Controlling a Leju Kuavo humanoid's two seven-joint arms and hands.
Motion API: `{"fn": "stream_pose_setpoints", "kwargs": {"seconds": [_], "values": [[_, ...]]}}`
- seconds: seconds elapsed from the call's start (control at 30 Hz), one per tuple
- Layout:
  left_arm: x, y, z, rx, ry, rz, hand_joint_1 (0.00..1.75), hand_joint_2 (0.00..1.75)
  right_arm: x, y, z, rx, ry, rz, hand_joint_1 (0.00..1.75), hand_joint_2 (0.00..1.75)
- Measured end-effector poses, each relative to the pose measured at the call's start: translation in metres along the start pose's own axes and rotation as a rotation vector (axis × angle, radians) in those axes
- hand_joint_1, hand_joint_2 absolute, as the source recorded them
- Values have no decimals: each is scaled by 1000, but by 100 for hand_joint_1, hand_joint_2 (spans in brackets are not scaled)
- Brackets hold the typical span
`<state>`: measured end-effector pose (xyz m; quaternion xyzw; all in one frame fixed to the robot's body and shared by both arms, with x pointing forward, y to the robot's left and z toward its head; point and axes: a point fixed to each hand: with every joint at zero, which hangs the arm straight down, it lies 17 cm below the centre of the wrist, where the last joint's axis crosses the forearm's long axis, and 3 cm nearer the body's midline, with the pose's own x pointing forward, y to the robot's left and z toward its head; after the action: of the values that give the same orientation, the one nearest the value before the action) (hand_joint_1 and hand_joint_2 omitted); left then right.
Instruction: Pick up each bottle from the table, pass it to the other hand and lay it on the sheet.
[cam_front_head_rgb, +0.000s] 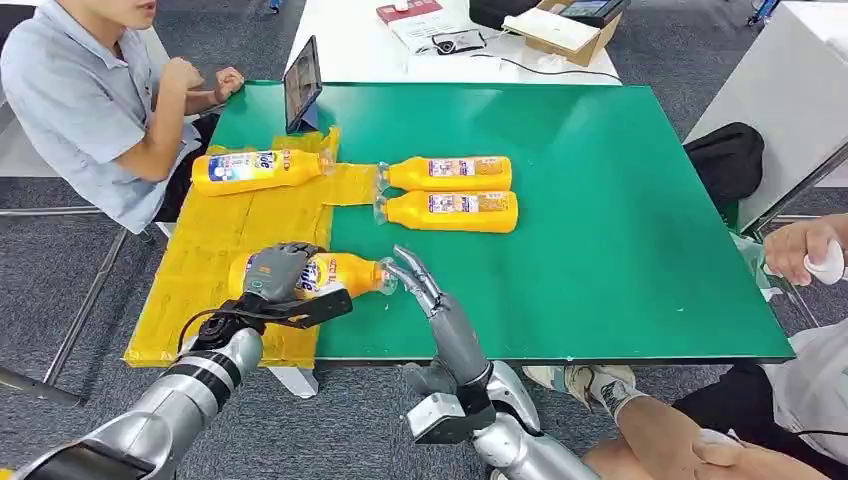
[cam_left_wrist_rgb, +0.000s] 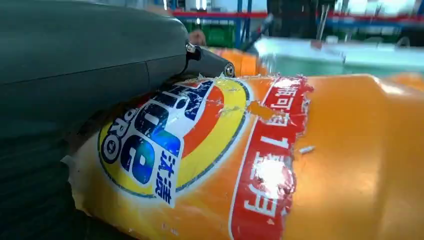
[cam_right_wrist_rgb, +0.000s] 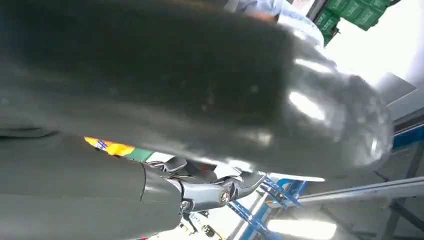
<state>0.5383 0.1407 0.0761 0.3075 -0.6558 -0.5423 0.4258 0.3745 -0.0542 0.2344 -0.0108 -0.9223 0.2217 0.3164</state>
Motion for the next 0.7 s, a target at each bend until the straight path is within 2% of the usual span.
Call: {"fn": "stream_pose_setpoints", "kwargs": {"seconds": [0.4,0.7], "values": [[-7,-31,3,-193,27,48,0,175,-4,-1,5,18,5,6,0,0],[15,-31,2,-211,-36,263,0,175,-6,-4,5,14,11,9,0,0]]}}
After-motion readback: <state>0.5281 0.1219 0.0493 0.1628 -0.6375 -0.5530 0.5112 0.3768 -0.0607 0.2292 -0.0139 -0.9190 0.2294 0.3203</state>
